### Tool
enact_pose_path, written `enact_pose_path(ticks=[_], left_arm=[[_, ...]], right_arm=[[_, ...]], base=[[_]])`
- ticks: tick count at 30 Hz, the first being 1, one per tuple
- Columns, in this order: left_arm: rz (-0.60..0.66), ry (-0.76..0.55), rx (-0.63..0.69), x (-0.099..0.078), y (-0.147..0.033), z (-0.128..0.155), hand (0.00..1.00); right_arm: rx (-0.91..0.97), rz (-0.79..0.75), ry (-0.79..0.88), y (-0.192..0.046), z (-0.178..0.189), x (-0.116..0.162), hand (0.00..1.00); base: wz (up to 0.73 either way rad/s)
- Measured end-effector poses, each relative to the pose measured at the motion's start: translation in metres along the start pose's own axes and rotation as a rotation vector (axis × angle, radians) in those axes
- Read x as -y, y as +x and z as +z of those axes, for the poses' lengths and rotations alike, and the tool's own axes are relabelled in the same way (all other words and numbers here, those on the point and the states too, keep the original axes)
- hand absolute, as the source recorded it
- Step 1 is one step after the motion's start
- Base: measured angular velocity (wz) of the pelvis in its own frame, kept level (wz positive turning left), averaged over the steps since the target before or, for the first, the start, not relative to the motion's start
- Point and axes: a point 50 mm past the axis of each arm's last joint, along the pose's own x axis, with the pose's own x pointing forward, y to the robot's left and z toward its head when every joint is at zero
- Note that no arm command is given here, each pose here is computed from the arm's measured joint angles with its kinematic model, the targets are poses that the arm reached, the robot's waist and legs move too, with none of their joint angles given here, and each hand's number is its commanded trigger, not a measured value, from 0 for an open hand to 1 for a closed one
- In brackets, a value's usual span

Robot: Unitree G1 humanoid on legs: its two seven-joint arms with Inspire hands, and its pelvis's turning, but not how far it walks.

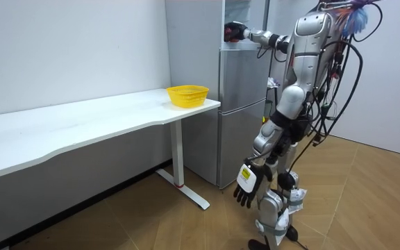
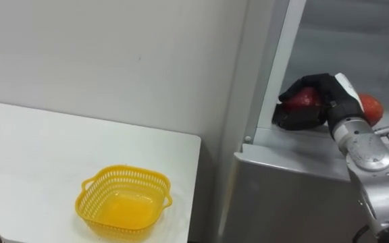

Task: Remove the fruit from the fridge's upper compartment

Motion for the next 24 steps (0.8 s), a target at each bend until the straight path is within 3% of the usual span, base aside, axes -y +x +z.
enact_pose_path(ticks=[11, 24], left_arm=[[0.001, 0.047, 0.018, 0.005, 0.001, 0.005, 0.0], [0.001, 0.068, 0.058, 0.016, 0.001, 0.007, 0.0]], right_arm=[[0.151, -0.047, -0.049, -0.034, 0.013, -0.024, 1.0], [0.356, 0.045, 0.142, -0.091, 0.042, -0.068, 1.0]], base=[[-0.12], [-0.02]])
